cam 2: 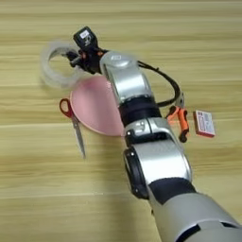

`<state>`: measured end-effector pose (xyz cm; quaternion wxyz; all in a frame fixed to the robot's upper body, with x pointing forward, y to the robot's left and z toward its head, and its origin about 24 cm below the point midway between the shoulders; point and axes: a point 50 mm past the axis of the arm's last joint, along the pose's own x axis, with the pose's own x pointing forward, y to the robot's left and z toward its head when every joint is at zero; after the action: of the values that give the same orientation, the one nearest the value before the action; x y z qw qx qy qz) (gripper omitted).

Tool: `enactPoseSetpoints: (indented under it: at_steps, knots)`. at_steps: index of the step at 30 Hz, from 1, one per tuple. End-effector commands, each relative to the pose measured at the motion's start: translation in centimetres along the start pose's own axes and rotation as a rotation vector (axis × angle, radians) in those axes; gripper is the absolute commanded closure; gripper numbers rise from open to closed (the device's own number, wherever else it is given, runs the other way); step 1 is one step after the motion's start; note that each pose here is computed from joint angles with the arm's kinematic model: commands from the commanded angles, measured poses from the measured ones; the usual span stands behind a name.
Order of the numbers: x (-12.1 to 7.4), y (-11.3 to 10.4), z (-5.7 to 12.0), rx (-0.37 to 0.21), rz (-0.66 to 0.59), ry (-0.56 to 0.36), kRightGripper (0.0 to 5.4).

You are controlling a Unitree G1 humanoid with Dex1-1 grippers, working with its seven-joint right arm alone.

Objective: Move the objects on the table

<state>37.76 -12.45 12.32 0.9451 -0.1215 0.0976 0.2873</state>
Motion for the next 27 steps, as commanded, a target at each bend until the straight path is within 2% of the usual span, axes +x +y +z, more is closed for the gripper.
enactPoseSetpoints:
  at_steps: [1,10,16,20,27]
  knots:
    - [-4.2,-2.7,7.3,-0.040,-0.211,-0.353,4.09]
    - [-7.6,-3.5,5.5,0.043,-0.328,-0.392,4.09]
    - [-9.7,-4.2,5.3,0.035,-0.394,-0.405,4.09]
    - [-10.9,-5.2,4.2,0.035,-0.443,-0.359,4.09]
    - [-11.1,-5.5,1.6,0.060,-0.459,-0.268,4.09]
